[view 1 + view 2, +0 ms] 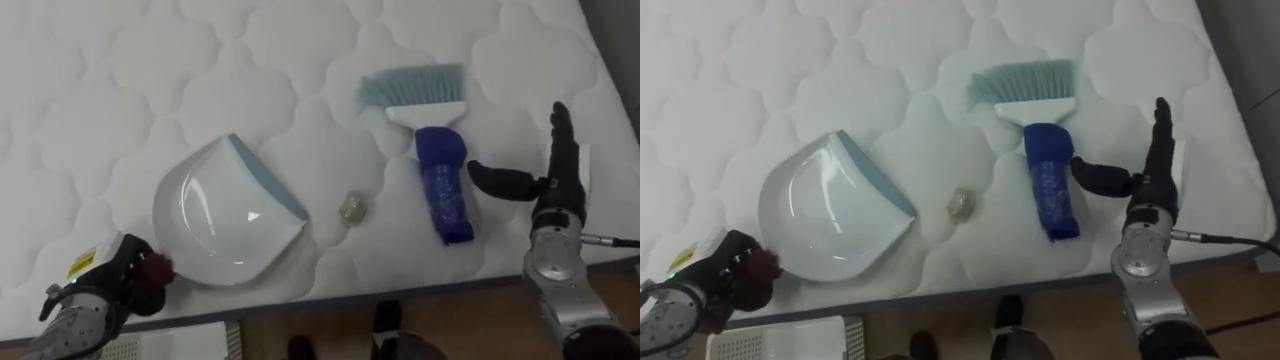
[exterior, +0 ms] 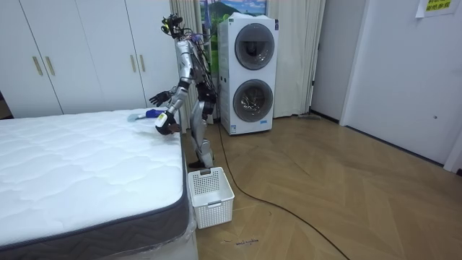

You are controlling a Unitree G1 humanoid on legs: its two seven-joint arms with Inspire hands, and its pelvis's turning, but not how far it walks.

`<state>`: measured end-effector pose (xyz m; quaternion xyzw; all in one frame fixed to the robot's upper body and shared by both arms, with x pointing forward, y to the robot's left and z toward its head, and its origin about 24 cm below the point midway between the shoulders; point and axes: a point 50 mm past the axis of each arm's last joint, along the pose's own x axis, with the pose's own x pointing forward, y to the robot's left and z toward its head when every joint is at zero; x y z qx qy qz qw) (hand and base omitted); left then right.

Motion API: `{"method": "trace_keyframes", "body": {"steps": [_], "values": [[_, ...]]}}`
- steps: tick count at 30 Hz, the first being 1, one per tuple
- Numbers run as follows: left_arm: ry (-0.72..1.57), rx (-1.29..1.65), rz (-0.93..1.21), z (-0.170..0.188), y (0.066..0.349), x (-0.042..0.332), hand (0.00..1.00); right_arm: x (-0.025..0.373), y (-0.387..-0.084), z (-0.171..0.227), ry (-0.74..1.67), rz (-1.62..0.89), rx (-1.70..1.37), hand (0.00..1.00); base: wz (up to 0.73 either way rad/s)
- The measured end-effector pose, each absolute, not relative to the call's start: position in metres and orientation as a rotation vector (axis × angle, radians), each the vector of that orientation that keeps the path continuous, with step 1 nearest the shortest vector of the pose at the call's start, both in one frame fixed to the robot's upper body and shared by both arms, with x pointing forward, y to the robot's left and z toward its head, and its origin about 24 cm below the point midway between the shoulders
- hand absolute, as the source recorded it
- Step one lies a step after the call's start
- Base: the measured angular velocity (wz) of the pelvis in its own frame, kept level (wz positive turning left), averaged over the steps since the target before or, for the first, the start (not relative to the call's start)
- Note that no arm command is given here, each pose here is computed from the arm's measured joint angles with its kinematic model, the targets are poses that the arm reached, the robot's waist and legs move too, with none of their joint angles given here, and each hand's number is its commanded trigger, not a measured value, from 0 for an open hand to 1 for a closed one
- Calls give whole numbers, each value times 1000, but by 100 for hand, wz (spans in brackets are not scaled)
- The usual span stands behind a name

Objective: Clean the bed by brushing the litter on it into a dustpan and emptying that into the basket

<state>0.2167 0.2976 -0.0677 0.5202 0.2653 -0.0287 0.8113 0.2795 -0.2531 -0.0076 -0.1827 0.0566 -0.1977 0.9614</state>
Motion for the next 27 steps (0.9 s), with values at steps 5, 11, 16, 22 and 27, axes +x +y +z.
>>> {"method": "trace_keyframes", "body": {"steps": [5, 11, 16, 22, 27], "values": [[560, 1118, -54, -68, 297, 216, 100, 281, -247, -9, 127, -336, -408, 0, 4], [547, 1127, -58, -68, 295, 217, 100, 281, -245, -12, 146, -319, -415, 0, 4], [552, 1133, -68, -69, 293, 217, 100, 283, -246, -18, 192, -311, -423, 0, 0], [562, 1126, -87, -72, 288, 217, 100, 291, -248, -15, 213, -315, -425, 0, 0], [549, 1114, -89, -72, 281, 222, 100, 296, -246, -11, 199, -297, -421, 0, 0]]}}
